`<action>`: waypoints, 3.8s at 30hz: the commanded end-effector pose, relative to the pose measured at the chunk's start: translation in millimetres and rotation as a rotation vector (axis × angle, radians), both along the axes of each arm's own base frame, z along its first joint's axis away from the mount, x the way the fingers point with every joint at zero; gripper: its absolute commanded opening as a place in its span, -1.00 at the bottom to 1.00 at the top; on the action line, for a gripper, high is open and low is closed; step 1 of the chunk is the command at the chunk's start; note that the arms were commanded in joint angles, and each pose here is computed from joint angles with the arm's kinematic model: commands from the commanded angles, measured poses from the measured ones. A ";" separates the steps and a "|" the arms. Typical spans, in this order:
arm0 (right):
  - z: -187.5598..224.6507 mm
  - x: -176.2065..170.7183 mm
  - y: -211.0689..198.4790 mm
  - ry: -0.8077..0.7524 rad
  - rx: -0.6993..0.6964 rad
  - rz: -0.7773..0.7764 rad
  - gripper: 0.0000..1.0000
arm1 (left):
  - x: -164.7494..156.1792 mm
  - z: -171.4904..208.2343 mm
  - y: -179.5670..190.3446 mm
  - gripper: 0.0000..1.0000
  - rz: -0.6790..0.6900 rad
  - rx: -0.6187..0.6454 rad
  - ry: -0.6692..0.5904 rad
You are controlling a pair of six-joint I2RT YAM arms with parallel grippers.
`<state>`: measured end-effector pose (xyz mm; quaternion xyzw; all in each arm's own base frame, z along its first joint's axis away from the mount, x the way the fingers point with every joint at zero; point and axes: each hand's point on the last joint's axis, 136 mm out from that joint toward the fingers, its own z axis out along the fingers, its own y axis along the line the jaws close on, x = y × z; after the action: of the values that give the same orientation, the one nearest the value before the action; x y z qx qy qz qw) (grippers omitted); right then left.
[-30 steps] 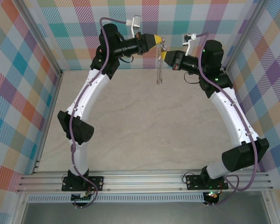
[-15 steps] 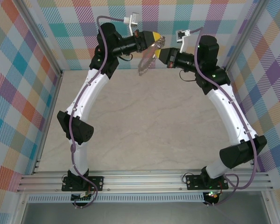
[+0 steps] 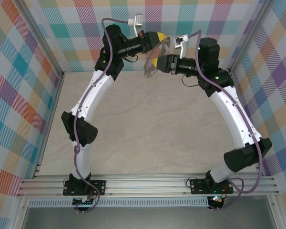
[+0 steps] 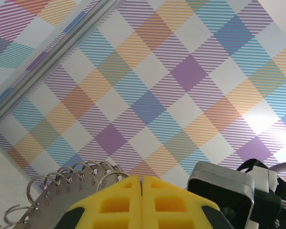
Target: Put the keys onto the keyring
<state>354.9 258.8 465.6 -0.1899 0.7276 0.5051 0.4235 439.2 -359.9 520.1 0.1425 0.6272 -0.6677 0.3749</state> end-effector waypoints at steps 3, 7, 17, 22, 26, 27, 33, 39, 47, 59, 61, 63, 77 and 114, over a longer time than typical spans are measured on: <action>29.3 -2.2 -63.9 -0.031 0.111 -0.127 0.04 | -19.5 38.8 5.7 -1.00 -0.030 -0.068 -0.121; 35.9 19.3 -83.7 0.008 0.203 -0.195 -0.17 | -23.6 42.2 6.4 -1.00 -0.045 -0.073 -0.138; 49.0 48.1 -61.4 0.048 0.297 -0.133 -0.79 | -26.0 46.2 5.9 -1.00 -0.047 -0.087 -0.136; 47.1 51.6 -40.9 0.058 0.300 -0.099 -0.83 | -27.5 46.3 4.5 -1.00 -0.053 -0.087 -0.136; 52.5 46.4 -22.7 0.051 0.300 -0.052 -0.85 | -26.1 44.1 3.6 -1.00 -0.047 -0.083 -0.130; 53.9 42.5 -17.6 0.046 0.292 -0.039 -0.85 | -25.9 43.3 3.0 -1.00 -0.046 -0.080 -0.129; 46.4 18.8 -1.3 0.038 0.225 0.032 -0.84 | -21.4 38.2 1.1 -1.00 -0.035 -0.072 -0.123; 23.2 25.9 -37.0 0.081 0.229 -0.066 -0.80 | -22.4 39.8 1.8 -1.00 -0.036 -0.074 -0.129; 39.0 34.0 -76.0 0.052 0.297 -0.159 -0.69 | -29.6 46.5 3.2 -1.00 -0.052 -0.080 -0.161; 76.8 50.2 -64.6 0.065 0.486 -0.105 -0.36 | -21.4 44.1 3.8 -1.00 -0.017 -0.084 -0.142; 80.4 52.2 -60.5 0.067 0.502 -0.096 -0.35 | -20.1 43.3 3.6 -1.00 -0.014 -0.084 -0.139; 83.1 53.1 -56.8 0.070 0.514 -0.085 -0.34 | -18.9 42.5 3.3 -1.00 -0.012 -0.085 -0.134; 85.9 58.2 -34.3 0.088 0.517 -0.034 -0.34 | -17.6 41.2 2.7 -1.00 -0.013 -0.086 -0.130; 68.9 63.3 -26.6 0.100 0.374 0.002 -1.00 | -11.1 35.3 13.5 -0.31 0.026 -0.035 -0.137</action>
<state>427.7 232.3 527.4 -0.0422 0.6373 0.6533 0.4065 439.3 -357.4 535.1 0.1517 0.6038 -0.6717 0.4015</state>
